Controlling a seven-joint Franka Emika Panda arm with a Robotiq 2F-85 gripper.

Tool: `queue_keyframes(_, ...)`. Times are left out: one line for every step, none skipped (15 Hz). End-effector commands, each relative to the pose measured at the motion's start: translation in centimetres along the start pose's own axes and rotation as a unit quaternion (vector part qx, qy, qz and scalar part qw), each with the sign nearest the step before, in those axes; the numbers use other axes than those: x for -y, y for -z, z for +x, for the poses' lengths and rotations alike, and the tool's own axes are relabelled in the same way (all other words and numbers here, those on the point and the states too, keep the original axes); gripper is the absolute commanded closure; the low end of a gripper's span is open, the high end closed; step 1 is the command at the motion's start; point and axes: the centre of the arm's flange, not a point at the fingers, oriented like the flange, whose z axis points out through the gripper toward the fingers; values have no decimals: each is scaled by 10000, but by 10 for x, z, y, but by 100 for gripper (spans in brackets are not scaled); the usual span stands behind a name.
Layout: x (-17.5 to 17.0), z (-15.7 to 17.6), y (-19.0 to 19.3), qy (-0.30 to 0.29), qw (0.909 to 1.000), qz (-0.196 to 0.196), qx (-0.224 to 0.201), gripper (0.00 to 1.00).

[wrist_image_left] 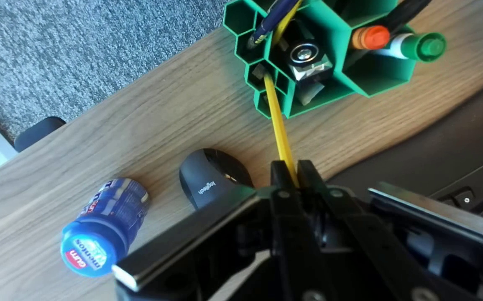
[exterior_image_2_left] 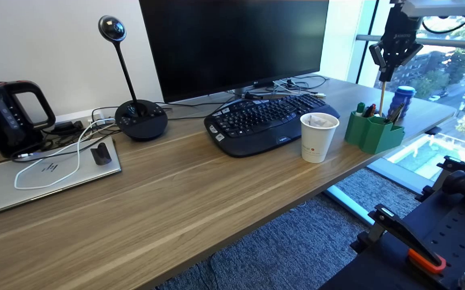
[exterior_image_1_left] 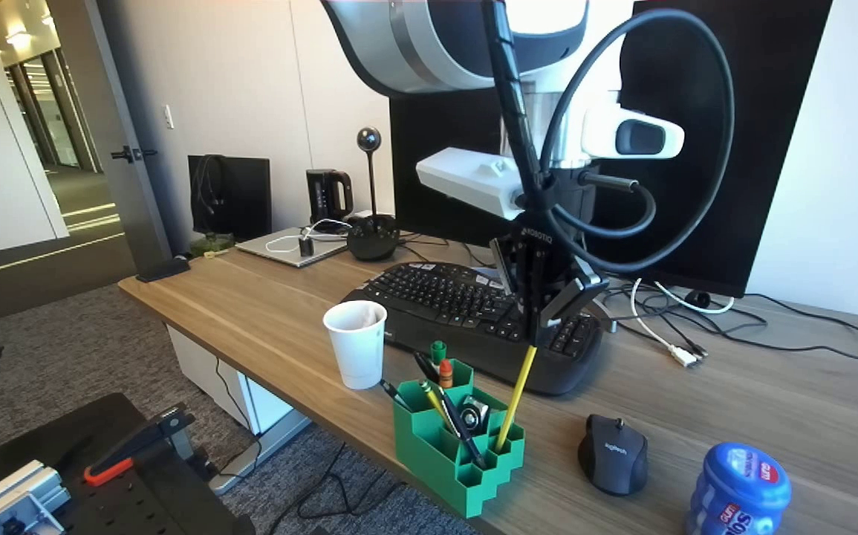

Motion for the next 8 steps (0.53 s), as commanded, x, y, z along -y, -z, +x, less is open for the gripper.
queue_keyframes(-2,6,19,-7,9998,148,-163,98)
queue_keyframes(-1,6,21,-13,9997,160,-196,98)
queue_keyframes(1,4,24,-22,9996,165,-223,98)
queue_keyframes(2,4,26,-24,9996,172,-238,98)
queue_keyframes(1,5,29,-26,9995,191,-253,98)
queue_keyframes(1,5,31,-15,9994,208,-262,98)
queue_keyframes(2,2,36,2,9994,237,-264,98)
queue_keyframes(3,-1,40,15,9993,269,-248,98)
